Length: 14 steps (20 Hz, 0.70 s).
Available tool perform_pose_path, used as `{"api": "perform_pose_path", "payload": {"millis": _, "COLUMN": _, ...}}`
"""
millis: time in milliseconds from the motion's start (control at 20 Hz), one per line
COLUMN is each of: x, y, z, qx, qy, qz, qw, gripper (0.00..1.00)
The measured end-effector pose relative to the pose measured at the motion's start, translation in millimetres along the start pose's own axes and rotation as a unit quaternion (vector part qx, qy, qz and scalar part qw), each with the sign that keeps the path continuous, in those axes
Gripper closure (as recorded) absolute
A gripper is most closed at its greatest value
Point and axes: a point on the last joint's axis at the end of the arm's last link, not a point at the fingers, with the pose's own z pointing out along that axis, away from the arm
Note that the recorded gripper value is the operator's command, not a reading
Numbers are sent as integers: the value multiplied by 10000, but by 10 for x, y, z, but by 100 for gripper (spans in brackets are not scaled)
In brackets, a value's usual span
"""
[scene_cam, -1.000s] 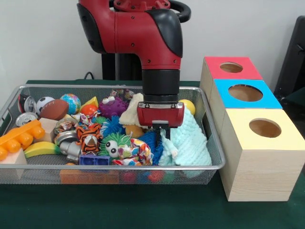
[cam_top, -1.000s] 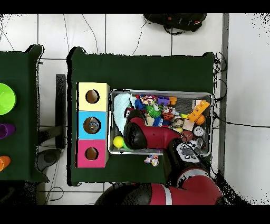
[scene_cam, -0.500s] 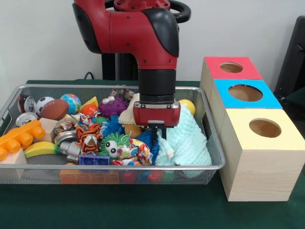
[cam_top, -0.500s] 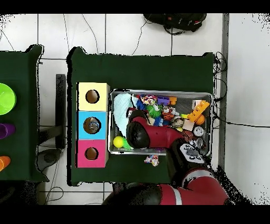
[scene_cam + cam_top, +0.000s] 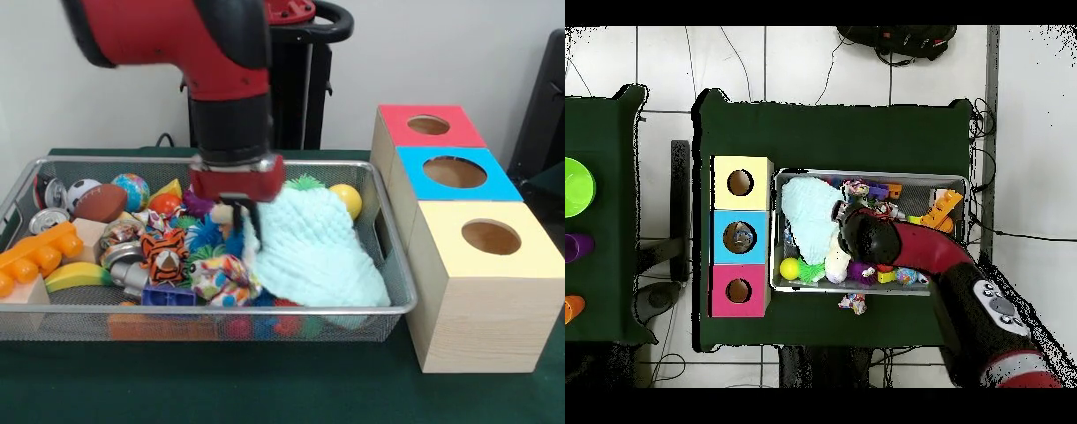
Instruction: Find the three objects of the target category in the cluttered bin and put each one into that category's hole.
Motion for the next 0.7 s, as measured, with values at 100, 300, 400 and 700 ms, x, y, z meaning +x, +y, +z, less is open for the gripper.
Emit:
{"api": "perform_pose_path", "payload": {"millis": 100, "x": -87, "y": -227, "z": -215, "qx": 26, "qy": 582, "qz": 188, "qw": 9981, "gripper": 100}}
{"api": "perform_pose_path", "payload": {"millis": 300, "x": -271, "y": -476, "z": -443, "qx": 19, "qy": 1161, "qz": 374, "qw": 9925, "gripper": 100}}
{"api": "perform_pose_path", "payload": {"millis": 400, "x": -395, "y": -549, "z": -511, "qx": -23, "qy": 1274, "qz": 426, "qw": 9909, "gripper": 100}}
{"api": "perform_pose_path", "payload": {"millis": 700, "x": -721, "y": -555, "z": -594, "qx": -209, "qy": 1087, "qz": 449, "qw": 9928, "gripper": 100}}
